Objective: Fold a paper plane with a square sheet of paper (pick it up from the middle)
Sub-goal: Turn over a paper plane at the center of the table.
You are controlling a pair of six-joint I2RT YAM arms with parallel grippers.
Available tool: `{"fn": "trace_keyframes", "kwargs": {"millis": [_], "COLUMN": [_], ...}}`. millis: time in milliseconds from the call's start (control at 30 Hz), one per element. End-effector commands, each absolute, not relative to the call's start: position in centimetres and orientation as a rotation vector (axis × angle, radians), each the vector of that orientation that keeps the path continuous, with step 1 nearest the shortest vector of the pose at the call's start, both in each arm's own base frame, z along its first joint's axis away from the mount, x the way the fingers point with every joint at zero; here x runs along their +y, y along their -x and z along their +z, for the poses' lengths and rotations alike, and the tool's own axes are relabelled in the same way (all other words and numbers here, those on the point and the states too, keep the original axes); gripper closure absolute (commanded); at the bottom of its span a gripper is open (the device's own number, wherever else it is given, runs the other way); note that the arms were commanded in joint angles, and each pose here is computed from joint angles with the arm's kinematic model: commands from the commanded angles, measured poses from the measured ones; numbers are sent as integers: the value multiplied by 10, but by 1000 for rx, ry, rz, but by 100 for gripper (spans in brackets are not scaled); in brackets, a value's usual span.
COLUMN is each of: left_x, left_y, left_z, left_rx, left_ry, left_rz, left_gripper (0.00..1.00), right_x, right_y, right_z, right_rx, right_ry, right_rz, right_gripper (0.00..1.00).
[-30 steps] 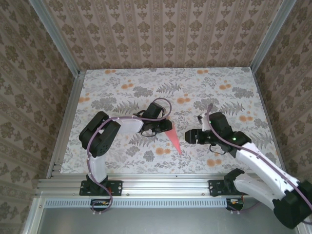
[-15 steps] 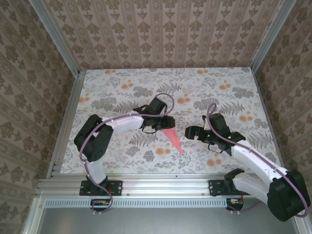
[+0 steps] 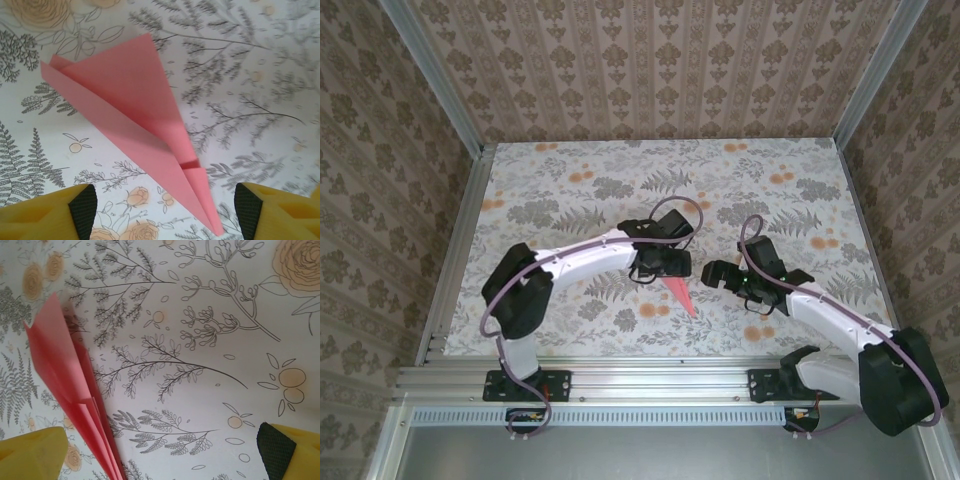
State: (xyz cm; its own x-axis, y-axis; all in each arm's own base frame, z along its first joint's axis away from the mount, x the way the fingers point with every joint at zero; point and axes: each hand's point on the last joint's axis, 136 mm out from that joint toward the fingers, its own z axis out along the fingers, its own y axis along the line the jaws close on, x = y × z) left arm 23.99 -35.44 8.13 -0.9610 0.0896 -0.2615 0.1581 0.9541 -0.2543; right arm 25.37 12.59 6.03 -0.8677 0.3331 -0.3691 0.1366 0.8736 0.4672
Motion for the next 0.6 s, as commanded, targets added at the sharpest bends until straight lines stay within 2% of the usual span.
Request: {"fn": "trace_keyframes", "kwargs": {"millis": [0, 267, 467, 567], "left_x": [-339, -348, -346, -343], "left_y": [-240, -246, -249, -248], "left_z": [63, 51, 55, 56], "left_rx": [2916, 2931, 2908, 2903], "left_ry": [-57, -32, -34, -38], "left_rz": [-259, -290, -337, -340], "left_gripper": [25, 31, 45, 57], "right_x": [122, 130, 148, 156], "right_y": [-262, -262, -263, -265], "right_z": [66, 65, 62, 60], "right_rx": [2565, 2575, 2601, 2626], "right_ry": [-392, -367, -344, -339], "right_rz": [588, 644, 764, 811], "right_gripper": [0, 0, 0, 0]}}
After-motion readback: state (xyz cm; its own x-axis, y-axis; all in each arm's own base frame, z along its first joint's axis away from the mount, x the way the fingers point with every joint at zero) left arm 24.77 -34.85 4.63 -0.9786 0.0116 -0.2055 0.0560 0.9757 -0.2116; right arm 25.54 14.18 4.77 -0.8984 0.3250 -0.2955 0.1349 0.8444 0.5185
